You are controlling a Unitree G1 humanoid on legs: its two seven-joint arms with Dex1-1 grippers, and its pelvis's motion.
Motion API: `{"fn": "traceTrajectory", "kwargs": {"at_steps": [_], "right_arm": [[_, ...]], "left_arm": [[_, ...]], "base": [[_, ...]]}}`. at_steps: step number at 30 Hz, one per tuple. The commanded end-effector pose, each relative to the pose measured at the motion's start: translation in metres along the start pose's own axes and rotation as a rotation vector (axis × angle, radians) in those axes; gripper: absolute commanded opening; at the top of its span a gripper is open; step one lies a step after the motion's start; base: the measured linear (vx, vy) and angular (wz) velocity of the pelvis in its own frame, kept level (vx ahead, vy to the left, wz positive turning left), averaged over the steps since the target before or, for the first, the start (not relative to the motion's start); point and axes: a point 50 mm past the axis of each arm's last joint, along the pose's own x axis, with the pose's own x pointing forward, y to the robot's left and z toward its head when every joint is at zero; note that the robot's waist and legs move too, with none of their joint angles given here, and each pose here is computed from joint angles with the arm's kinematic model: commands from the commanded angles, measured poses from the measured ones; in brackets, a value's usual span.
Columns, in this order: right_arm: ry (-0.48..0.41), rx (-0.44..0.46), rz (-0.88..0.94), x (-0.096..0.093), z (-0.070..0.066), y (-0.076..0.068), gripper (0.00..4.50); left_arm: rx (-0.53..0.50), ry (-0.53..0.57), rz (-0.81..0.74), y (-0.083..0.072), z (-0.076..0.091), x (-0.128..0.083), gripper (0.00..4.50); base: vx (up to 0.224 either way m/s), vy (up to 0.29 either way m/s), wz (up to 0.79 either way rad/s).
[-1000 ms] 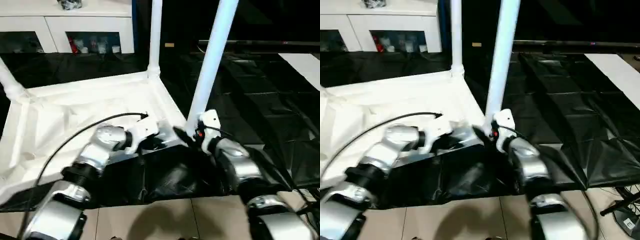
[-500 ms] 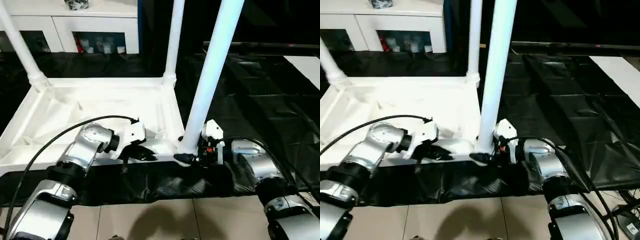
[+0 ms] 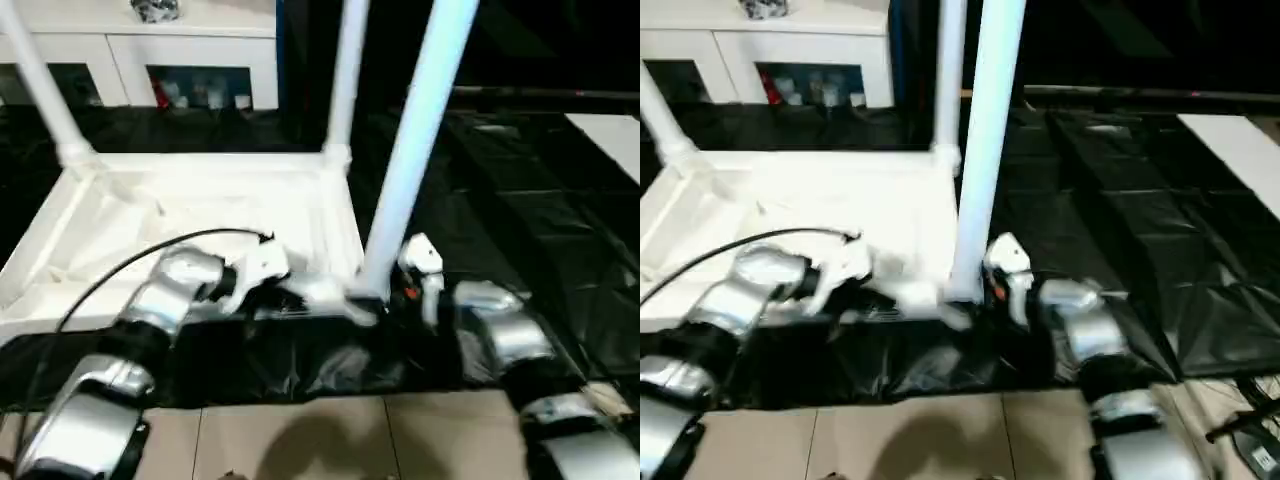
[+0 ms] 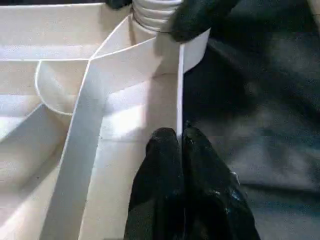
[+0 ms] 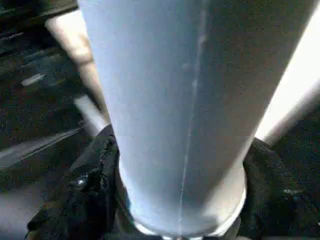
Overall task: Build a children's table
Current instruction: Rotate leg to tighten
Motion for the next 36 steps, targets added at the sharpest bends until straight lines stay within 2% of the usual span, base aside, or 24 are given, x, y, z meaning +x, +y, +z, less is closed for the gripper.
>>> {"fn": "traceTrajectory", "kwargs": {"at_steps": [1,4,8,9,13,14,15,16,21,28,30,32,33,36], "right_arm": [[0.014,0.057,-0.152,0.023,-0.007,0.015,2.69],[0.011,0.091,-0.241,0.031,-0.007,0.018,2.69],[-0.04,0.078,-0.292,0.044,0.004,0.026,2.69],[-0.051,0.074,-0.296,0.045,0.006,0.026,3.24],[-0.094,0.085,-0.247,0.041,0.012,0.021,3.55],[-0.095,0.041,-0.197,0.036,0.014,0.018,3.82],[-0.094,0.033,-0.192,0.036,0.014,0.017,3.82],[-0.087,-0.016,-0.131,0.03,0.016,0.014,3.87],[-0.06,-0.082,0.045,0.019,0.017,0.013,3.87],[0.054,-0.165,0.425,-0.005,0.011,0.019,3.87],[0.088,-0.18,0.491,-0.01,0.009,0.019,3.62],[0.114,-0.184,0.545,-0.012,0.009,0.02,3.55],[0.117,-0.186,0.55,-0.012,0.009,0.02,3.55],[0.132,-0.194,0.584,-0.013,0.01,0.021,3.18]], "left_arm": [[0.005,-0.07,0.045,-0.01,0.028,0.035,0.0],[0.0,-0.095,0.06,-0.016,0.037,0.047,0.0],[0.025,-0.126,0.058,-0.023,0.047,0.06,0.0],[0.032,-0.13,0.053,-0.024,0.048,0.06,0.0],[0.089,-0.152,0.029,-0.023,0.047,0.054,0.0],[0.105,-0.153,0.003,-0.023,0.043,0.048,0.0],[0.108,-0.153,-0.001,-0.023,0.043,0.047,0.0],[0.115,-0.145,-0.032,-0.023,0.038,0.041,0.0],[0.119,-0.117,-0.088,-0.022,0.027,0.03,0.0],[0.134,-0.072,-0.175,-0.018,0.015,0.01,0.0],[0.146,-0.052,-0.203,-0.017,0.011,0.005,0.0],[0.158,-0.032,-0.226,-0.016,0.008,-0.001,0.0],[0.159,-0.031,-0.228,-0.016,0.007,-0.001,0.0],[0.164,-0.019,-0.247,-0.016,0.006,-0.005,0.0]], "base": [[0.0,0.0,0.0],[0.0,0.0,0.0],[0.0,0.0,0.0],[0.0,0.0,0.0],[0.0,0.0,0.0],[0.0,0.0,0.0],[0.0,0.0,0.0],[0.0,0.0,0.0],[0.0,0.0,0.0],[0.0,0.0,0.0],[0.0,0.0,0.0],[0.0,0.0,0.0],[0.0,0.0,0.0],[0.0,0.0,0.0]]}}
